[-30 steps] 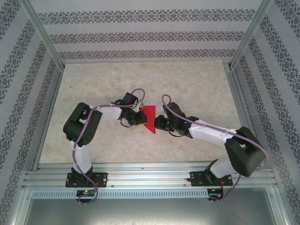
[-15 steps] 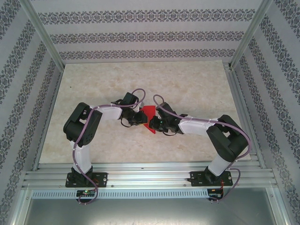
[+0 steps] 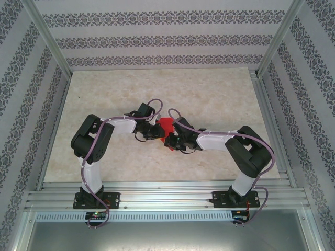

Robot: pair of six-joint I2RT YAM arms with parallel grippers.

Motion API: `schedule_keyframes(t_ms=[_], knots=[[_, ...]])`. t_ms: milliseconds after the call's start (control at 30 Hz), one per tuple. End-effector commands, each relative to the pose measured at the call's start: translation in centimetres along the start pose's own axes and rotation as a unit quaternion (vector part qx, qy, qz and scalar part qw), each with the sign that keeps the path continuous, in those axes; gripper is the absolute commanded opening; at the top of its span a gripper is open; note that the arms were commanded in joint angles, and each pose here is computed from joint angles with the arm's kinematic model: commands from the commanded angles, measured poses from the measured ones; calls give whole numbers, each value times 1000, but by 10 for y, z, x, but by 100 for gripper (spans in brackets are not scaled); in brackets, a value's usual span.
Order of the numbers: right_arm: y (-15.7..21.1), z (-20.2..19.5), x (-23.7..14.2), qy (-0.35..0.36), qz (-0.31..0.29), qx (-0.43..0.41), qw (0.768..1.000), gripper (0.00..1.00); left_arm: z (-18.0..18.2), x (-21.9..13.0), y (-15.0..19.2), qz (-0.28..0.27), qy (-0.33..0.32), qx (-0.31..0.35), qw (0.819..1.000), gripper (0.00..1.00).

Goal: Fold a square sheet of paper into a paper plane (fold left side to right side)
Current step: Third fold the triangle at the center of the table.

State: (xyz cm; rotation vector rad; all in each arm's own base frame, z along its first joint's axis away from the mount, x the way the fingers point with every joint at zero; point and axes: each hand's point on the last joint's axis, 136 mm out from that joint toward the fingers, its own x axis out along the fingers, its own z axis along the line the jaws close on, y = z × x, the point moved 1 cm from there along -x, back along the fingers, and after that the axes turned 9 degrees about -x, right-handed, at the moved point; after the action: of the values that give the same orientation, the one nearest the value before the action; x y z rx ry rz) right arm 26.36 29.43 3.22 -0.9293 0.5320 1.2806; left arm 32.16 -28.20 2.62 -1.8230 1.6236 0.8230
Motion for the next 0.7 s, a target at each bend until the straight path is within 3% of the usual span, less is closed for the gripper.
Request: schedule_keyframes(t_ms=[0,300,667], knots=[[9,-3,4,5,12,7,1000,12,31,11,19,24,-67,-10,997,18],[17,-16,3,27,26,12,999,12,34,12,19,24,-72,-10,997,18],[54,-43,3,49,65,37,996,9,37,14,18,23,-82,-11,996,18]])
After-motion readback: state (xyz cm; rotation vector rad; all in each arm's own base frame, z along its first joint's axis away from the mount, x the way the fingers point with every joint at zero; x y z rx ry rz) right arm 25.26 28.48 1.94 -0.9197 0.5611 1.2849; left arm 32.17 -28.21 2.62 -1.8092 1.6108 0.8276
